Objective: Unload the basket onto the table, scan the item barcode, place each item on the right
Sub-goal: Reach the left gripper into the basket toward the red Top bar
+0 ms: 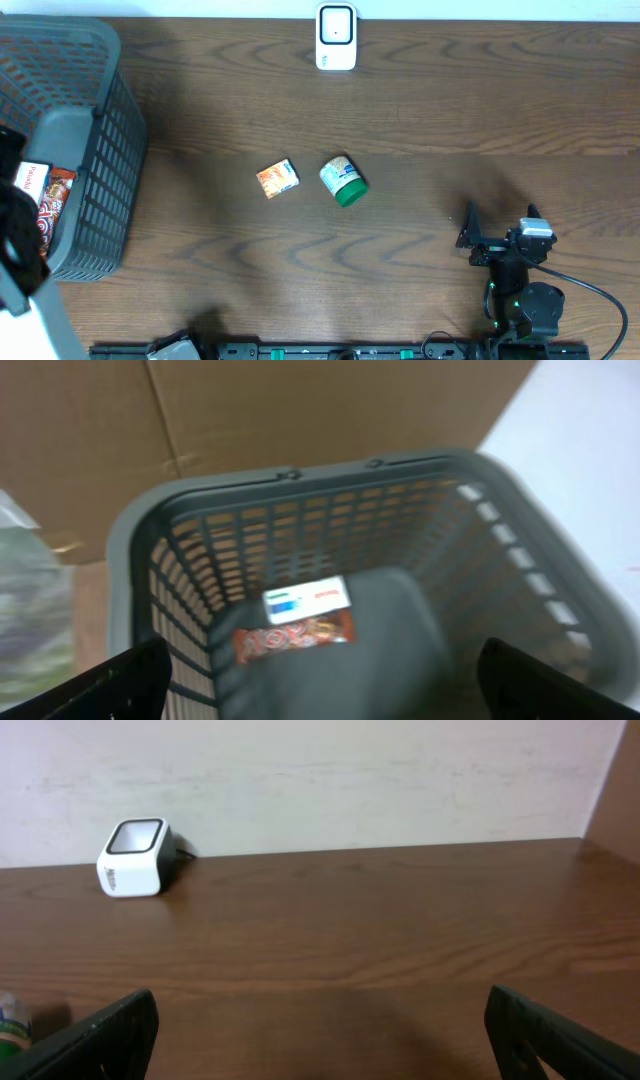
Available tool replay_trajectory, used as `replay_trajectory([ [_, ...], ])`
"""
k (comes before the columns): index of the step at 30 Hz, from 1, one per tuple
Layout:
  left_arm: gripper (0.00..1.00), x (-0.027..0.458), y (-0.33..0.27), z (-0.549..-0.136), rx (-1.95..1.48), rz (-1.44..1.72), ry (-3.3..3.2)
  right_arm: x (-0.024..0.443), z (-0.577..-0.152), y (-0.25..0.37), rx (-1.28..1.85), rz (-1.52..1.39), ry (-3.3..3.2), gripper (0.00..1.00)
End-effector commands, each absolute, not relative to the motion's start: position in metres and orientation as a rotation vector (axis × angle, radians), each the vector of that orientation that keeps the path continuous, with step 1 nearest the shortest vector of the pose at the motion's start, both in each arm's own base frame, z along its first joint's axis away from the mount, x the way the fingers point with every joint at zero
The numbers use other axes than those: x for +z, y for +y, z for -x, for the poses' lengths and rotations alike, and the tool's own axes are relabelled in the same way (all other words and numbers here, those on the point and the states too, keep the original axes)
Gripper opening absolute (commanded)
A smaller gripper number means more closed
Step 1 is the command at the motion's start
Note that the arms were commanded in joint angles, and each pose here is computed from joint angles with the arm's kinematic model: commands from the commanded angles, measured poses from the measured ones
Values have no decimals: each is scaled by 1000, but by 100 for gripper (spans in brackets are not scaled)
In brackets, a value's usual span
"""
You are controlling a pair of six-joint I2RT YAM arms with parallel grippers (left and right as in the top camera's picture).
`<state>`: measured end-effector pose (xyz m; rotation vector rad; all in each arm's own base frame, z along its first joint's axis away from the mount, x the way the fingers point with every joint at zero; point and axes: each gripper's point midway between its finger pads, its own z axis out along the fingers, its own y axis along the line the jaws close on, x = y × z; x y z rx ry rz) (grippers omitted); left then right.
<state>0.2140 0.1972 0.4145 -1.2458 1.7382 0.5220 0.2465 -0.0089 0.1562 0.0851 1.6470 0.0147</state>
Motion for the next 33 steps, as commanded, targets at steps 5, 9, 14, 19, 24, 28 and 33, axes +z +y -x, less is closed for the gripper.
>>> replay_trajectory([
  [5, 98, 329, 230, -252, 820, 949, 2219, 156, -246, -7, 9, -71, 1645, 99],
  [9, 98, 275, 236, -263, 863, 853, 2398, 156, -246, -8, 9, -71, 1645, 99],
  [14, 98, 216, 240, -270, 902, 679, 2586, 156, -246, -8, 9, -71, 1645, 99],
  [19, 98, 181, 250, -278, 874, 601, 2686, 156, -246, -8, 9, -71, 1645, 99],
  [24, 98, 143, 255, -290, 691, 569, 2766, 156, -246, -8, 9, -71, 1645, 99],
  [28, 98, 112, 264, -286, 592, 548, 2849, 156, -246, -8, 9, -71, 1645, 99],
  [33, 98, 76, 276, -282, 474, 581, 2903, 156, -246, -8, 9, -71, 1645, 99],
])
